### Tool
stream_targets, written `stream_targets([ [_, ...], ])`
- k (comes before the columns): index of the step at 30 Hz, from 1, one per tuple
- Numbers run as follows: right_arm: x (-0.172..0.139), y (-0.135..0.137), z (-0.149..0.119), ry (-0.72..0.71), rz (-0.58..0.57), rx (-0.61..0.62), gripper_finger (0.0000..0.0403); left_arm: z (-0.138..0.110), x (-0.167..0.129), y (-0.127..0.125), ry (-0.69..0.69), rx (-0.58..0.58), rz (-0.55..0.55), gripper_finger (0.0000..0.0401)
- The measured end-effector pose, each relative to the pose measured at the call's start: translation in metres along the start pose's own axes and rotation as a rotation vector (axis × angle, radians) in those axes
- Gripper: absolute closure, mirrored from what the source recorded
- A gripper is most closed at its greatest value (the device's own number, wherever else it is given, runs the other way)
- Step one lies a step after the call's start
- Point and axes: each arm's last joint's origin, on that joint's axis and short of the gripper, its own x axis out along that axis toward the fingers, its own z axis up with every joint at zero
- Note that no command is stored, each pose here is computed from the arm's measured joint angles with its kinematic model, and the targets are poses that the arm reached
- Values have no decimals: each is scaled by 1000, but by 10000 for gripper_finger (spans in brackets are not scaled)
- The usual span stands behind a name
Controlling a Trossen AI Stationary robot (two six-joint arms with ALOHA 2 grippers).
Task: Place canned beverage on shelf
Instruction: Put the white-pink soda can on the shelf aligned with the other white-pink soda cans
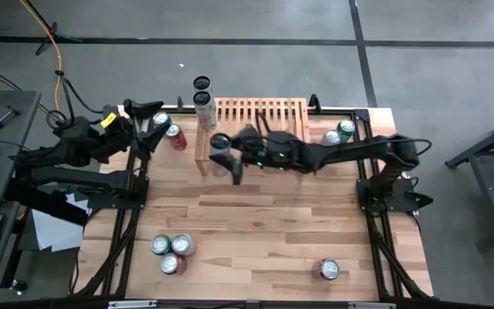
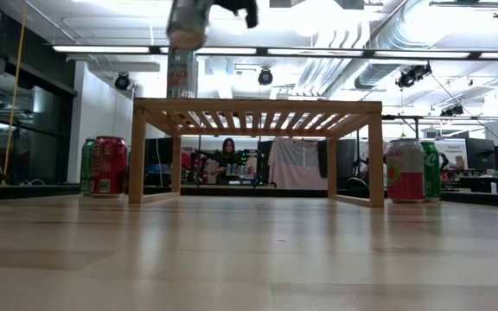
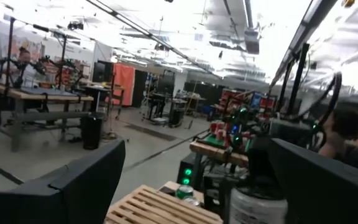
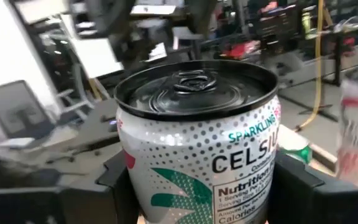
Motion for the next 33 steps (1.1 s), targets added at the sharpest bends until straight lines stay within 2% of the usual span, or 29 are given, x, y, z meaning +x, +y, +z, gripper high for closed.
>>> stream_targets([
  [6,47,-12,13,103,-67,-84,169,2,0,0,-16,89,6,16],
  [12,75,-34,17,142,-107,-128,169,7,0,0,-67,79,5,16],
  [21,80,-62,13,145,-142,-138,169,12,0,0,-117,56,27,16],
  [28,80,-78,-16,62,-131,-92,169,13,-1,1,-124,51,51,16],
  [33,79,-82,-20,-10,-127,-67,169,14,-1,1,-134,46,59,16],
])
